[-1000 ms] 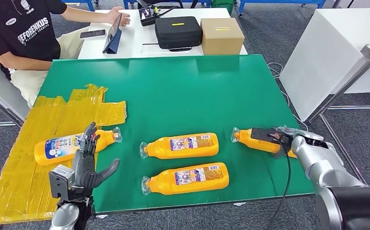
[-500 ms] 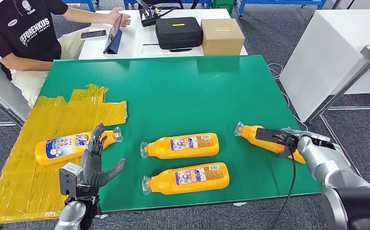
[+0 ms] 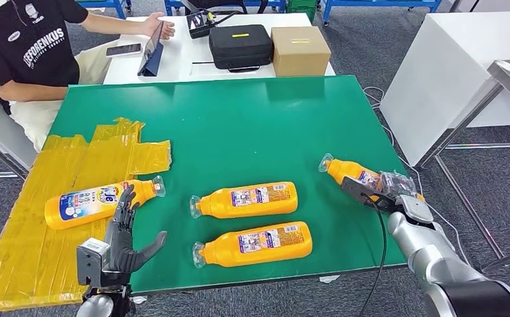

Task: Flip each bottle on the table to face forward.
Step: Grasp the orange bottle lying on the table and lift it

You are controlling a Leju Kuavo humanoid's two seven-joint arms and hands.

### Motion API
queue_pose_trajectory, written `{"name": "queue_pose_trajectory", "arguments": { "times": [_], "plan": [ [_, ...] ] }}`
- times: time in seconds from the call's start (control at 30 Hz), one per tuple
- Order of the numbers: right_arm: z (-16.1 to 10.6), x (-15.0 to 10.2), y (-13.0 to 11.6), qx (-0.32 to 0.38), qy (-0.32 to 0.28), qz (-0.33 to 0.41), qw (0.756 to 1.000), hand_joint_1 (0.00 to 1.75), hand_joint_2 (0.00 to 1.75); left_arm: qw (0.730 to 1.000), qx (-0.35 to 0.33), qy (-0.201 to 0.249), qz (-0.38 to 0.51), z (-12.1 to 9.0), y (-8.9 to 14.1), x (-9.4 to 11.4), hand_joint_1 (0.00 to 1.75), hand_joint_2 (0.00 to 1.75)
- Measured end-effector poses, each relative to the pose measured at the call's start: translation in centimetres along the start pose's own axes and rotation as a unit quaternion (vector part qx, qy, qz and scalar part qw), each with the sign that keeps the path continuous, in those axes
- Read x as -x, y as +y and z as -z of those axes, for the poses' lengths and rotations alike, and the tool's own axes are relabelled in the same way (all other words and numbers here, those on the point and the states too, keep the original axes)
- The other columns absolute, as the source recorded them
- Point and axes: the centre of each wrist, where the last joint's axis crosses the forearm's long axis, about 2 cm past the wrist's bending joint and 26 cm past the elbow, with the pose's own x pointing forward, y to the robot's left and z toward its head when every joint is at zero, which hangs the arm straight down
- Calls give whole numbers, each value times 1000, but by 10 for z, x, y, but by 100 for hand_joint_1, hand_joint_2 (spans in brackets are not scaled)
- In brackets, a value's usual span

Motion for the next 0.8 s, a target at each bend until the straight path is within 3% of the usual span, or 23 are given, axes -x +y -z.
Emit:
{"name": "queue_pose_trajectory", "arguments": {
  "times": [0.13,0.4,0.63,0.8],
  "plan": [
    [-17,-17,20,73,-80,84,991,175,175,1000,8,6,18,-6,1,-2,0,175],
    [-74,-56,48,193,-184,240,934,175,175,997,56,-3,55,-2,-8,-10,0,175],
    [-131,-90,44,331,-237,346,845,175,175,993,111,-31,42,20,-40,-32,0,175],
    [-148,-100,37,353,-249,376,820,175,175,990,128,-45,32,29,-56,-41,0,175]
  ]
}}
